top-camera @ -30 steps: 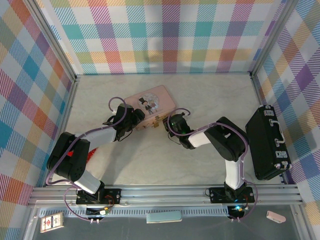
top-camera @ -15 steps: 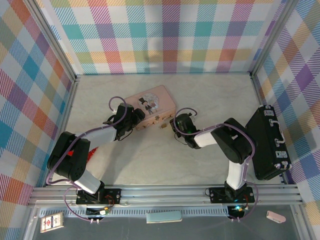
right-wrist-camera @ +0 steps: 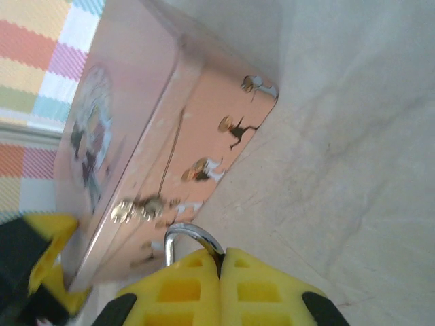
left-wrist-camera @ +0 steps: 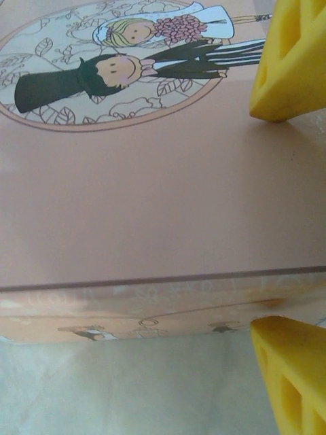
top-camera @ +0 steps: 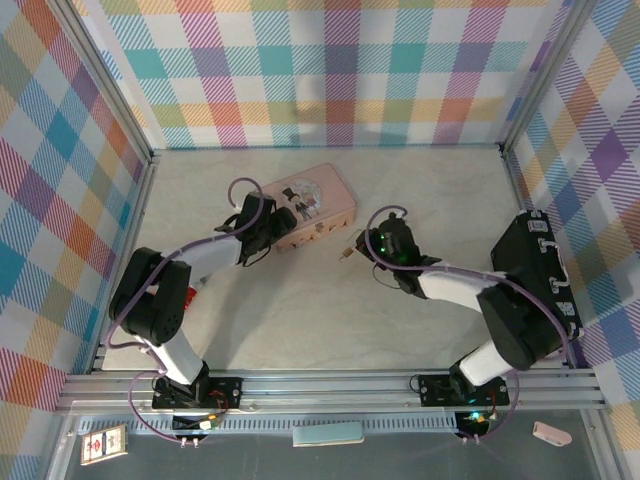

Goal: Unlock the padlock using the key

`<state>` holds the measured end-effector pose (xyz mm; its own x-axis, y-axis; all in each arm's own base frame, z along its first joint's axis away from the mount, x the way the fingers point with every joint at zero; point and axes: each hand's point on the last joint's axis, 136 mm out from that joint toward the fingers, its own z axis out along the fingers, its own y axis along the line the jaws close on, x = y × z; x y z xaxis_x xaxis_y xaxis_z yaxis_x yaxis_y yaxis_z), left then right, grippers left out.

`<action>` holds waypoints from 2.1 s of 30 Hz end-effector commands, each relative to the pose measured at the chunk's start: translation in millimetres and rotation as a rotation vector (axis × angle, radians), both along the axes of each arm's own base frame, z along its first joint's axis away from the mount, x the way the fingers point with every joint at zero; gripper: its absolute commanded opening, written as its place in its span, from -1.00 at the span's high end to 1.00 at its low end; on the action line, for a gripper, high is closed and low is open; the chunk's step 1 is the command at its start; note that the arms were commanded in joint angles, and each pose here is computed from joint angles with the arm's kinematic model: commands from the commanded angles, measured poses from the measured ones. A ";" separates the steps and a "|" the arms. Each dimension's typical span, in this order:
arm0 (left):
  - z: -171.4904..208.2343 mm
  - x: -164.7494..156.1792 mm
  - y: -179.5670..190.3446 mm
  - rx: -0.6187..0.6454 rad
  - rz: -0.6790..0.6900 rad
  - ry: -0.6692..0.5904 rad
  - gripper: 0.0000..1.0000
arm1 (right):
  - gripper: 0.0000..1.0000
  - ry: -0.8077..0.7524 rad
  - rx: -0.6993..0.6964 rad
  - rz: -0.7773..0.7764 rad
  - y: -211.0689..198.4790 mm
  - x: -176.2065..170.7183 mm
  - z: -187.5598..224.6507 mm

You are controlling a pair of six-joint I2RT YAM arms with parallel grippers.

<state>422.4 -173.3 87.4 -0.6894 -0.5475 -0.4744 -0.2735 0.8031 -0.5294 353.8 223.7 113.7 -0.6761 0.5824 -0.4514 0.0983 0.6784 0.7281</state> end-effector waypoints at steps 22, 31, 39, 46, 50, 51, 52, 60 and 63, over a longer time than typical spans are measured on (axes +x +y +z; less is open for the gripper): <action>0.8 97.3 -15.2 0.303 -0.194 0.077 -0.61 | 1.00 0.014 -0.476 0.456 -31.9 -77.8 30.7; 66.1 33.0 7.7 0.236 -0.151 -0.039 -0.69 | 1.00 0.102 -0.509 0.516 -31.6 -89.9 10.5; 67.3 -48.3 41.1 0.237 -0.146 -0.053 -0.71 | 1.00 0.152 -0.540 0.603 -17.8 -95.9 -5.8; 73.4 -102.5 71.3 0.261 -0.115 -0.107 -0.74 | 1.00 0.196 -0.557 0.682 0.3 -101.0 -19.9; 69.9 -121.3 83.7 0.276 -0.096 -0.116 -0.78 | 1.00 0.227 -0.577 0.723 10.0 -103.3 -30.4; 67.7 -124.5 86.1 0.280 -0.091 -0.110 -0.78 | 1.00 0.230 -0.585 0.733 12.8 -103.5 -32.7; 66.2 -127.1 87.8 0.283 -0.088 -0.108 -0.78 | 1.00 0.234 -0.593 0.737 14.0 -103.5 -34.8; 68.3 -139.5 98.2 0.294 -0.065 -0.141 -0.80 | 1.00 0.263 -0.610 0.770 30.2 -94.5 -51.3; 70.4 -141.6 99.8 0.292 -0.060 -0.156 -0.80 | 1.00 0.275 -0.616 0.778 36.0 -91.4 -57.1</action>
<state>284.3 -80.5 157.6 -0.6362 -0.3369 -0.6941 -0.1427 0.9355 -0.3233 261.0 251.8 57.5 -0.9008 -0.3137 -0.3002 -0.3913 0.8861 0.2485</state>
